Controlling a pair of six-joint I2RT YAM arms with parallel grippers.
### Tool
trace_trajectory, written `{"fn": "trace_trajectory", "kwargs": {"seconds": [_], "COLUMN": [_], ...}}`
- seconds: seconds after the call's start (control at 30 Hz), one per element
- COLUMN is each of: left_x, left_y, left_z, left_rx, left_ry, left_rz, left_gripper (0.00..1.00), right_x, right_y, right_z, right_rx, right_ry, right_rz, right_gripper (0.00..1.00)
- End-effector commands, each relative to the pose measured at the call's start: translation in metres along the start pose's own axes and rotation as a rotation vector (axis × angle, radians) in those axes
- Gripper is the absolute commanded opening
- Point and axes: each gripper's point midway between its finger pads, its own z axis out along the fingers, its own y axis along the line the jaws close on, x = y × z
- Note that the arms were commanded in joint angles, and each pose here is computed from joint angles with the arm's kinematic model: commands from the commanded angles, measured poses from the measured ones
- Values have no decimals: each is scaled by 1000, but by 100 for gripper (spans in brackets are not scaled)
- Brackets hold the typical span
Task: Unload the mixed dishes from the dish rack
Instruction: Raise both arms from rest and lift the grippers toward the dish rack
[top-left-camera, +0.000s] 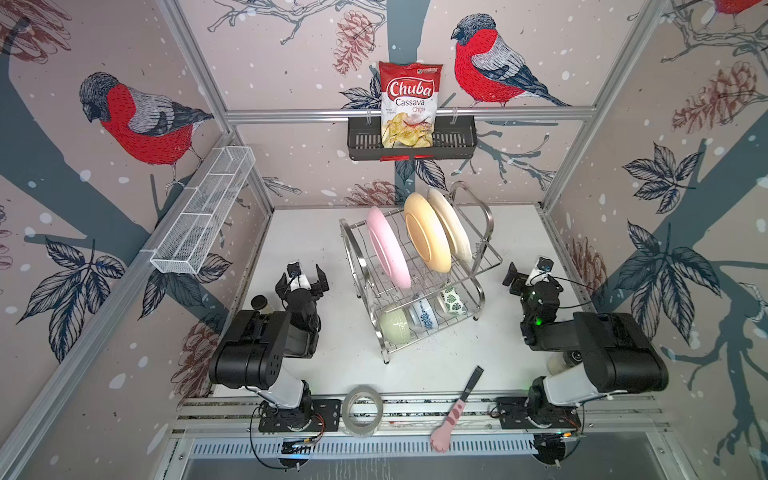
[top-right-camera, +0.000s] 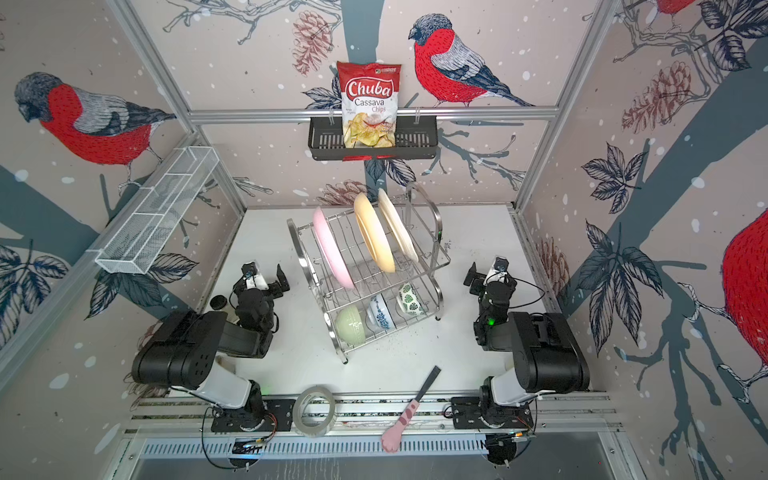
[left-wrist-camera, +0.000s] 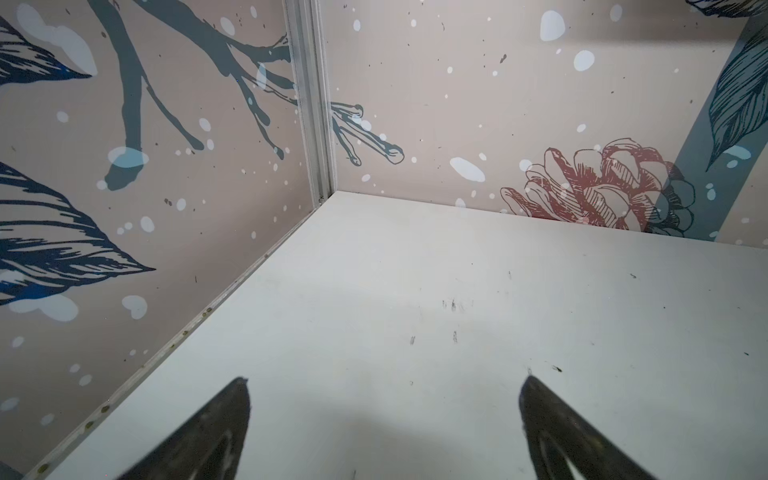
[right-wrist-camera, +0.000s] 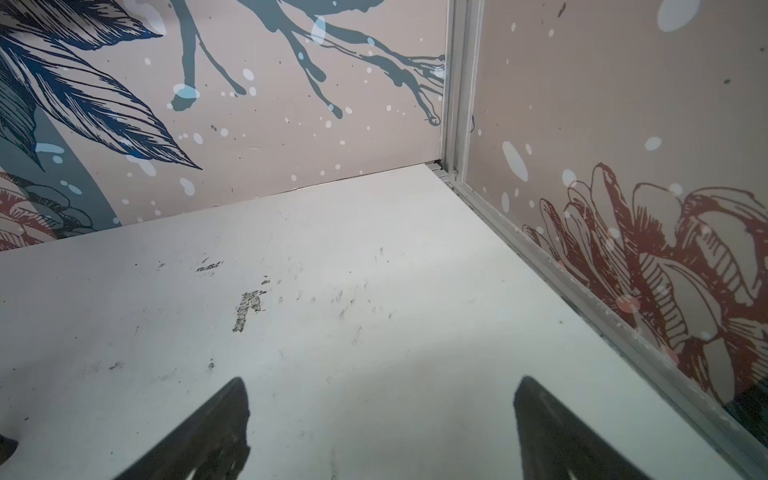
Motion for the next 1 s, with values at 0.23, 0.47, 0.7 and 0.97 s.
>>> {"fn": "trace_trajectory", "kwargs": {"seconds": [0.23, 0.47, 0.7, 0.97], "left_x": [-6, -6, -5, -6], "left_y": [-1, -1, -1, -1], "left_z": [1, 1, 1, 0], "left_rx": [0, 0, -1, 2], "left_ry": [-20, -20, -17, -23], "left_rz": [-1, 0, 0, 0], "left_gripper": [100, 100, 100, 100], "right_x": [-7, -8, -8, -9], "right_y": [1, 0, 1, -1], "right_z": [-1, -1, -1, -2], "right_rx": [-3, -3, -3, -2], "right_ry": [-31, -32, -31, -37], "right_rz": [11, 12, 13, 16], "right_gripper": [100, 100, 100, 100]}}
